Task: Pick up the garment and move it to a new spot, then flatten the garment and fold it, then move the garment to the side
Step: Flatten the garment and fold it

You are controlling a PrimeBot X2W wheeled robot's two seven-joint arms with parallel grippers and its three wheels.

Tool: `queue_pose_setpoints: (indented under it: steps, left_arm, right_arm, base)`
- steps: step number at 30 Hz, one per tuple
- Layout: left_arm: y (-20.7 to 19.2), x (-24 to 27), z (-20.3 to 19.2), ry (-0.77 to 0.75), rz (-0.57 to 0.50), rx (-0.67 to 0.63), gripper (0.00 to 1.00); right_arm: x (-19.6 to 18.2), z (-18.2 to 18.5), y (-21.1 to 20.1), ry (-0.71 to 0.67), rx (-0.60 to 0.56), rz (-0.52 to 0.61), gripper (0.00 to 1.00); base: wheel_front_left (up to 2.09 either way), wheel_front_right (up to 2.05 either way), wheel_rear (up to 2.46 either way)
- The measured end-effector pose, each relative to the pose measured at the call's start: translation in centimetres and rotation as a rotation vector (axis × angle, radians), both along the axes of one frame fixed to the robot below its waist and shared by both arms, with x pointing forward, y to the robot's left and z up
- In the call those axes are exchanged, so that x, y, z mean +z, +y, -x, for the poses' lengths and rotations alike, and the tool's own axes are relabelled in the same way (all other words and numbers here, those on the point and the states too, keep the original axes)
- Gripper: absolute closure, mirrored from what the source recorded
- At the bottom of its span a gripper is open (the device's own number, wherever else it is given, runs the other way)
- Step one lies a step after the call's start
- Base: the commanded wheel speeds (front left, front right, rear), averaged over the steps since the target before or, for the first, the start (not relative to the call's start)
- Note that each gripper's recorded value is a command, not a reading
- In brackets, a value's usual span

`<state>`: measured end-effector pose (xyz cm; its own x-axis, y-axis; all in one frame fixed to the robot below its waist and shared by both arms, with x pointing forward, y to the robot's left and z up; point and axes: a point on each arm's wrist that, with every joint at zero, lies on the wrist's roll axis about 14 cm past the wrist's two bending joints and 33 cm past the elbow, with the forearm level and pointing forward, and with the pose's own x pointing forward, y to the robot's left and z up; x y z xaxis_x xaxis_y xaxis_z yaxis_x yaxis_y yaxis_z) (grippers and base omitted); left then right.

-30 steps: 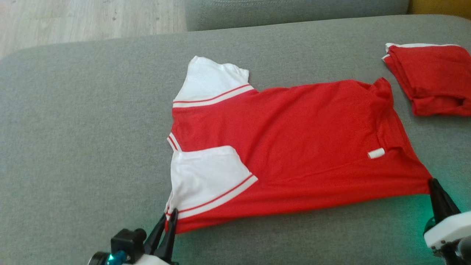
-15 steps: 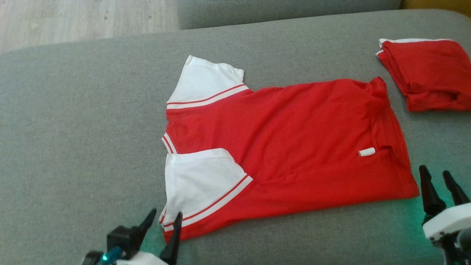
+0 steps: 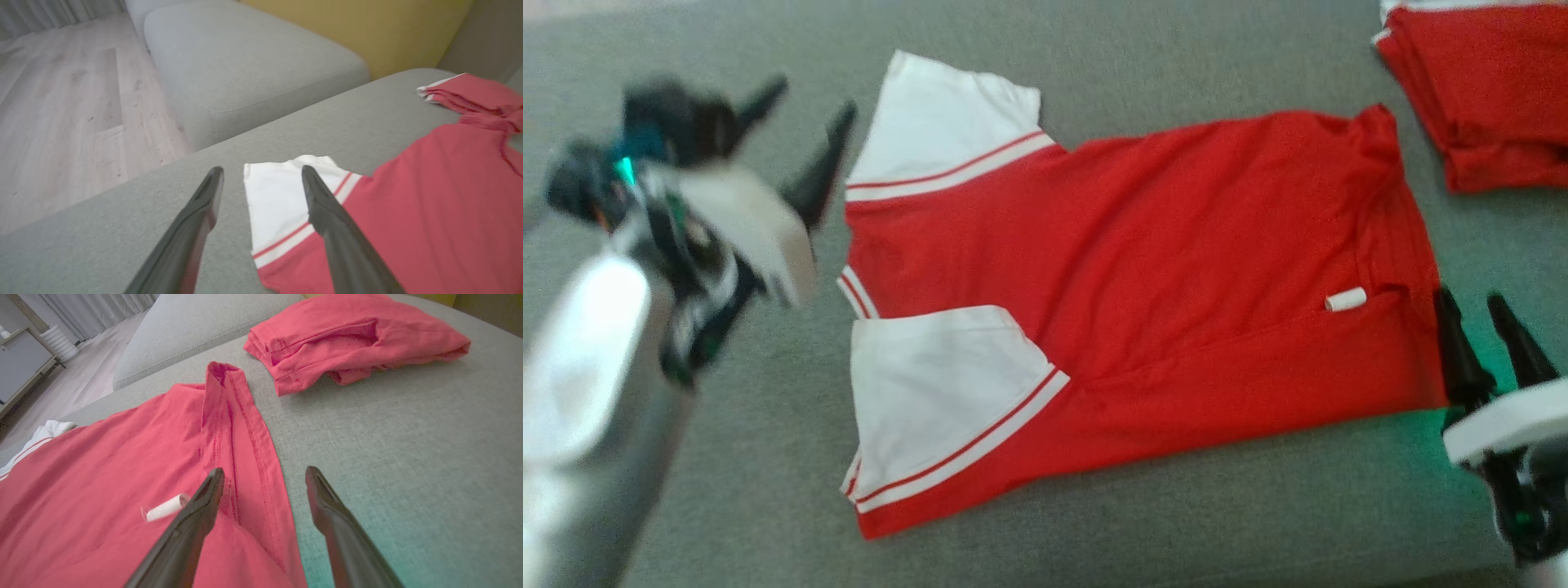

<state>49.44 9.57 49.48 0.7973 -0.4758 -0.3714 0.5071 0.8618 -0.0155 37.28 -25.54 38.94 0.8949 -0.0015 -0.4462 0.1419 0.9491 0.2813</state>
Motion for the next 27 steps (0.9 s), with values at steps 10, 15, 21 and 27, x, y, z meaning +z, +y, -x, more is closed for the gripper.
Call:
queue_pose_setpoints:
  steps: [10,15,21,27]
  left_arm:
    - [-2.1,-5.7,-9.7,0.214,-0.17,-0.056,0.0]
    - [-2.7,-10.2,-10.6,0.312,-0.224,-0.079,0.0]
    - [-3.3,-13.2,-10.5,0.349,-0.265,-0.121,0.0]
    - [-3.5,-13.5,-10.9,0.336,-0.267,-0.13,0.26]
  right_arm:
    - [-1.3,-2.9,-0.6,0.026,0.0,0.019,0.0]
    - [-2.7,-1.7,-1.9,0.065,-0.043,0.03,0.0]
    - [-3.2,-1.1,-2.8,0.075,-0.084,0.036,0.0]
    - [-3.2,-0.9,-3.2,0.071,-0.103,0.032,0.0]
  base:
    - [0.0,0.0,0.0]
    - [0.0,0.0,0.0]
    - [0.0,0.0,0.0]
    - [0.0,0.0,0.0]
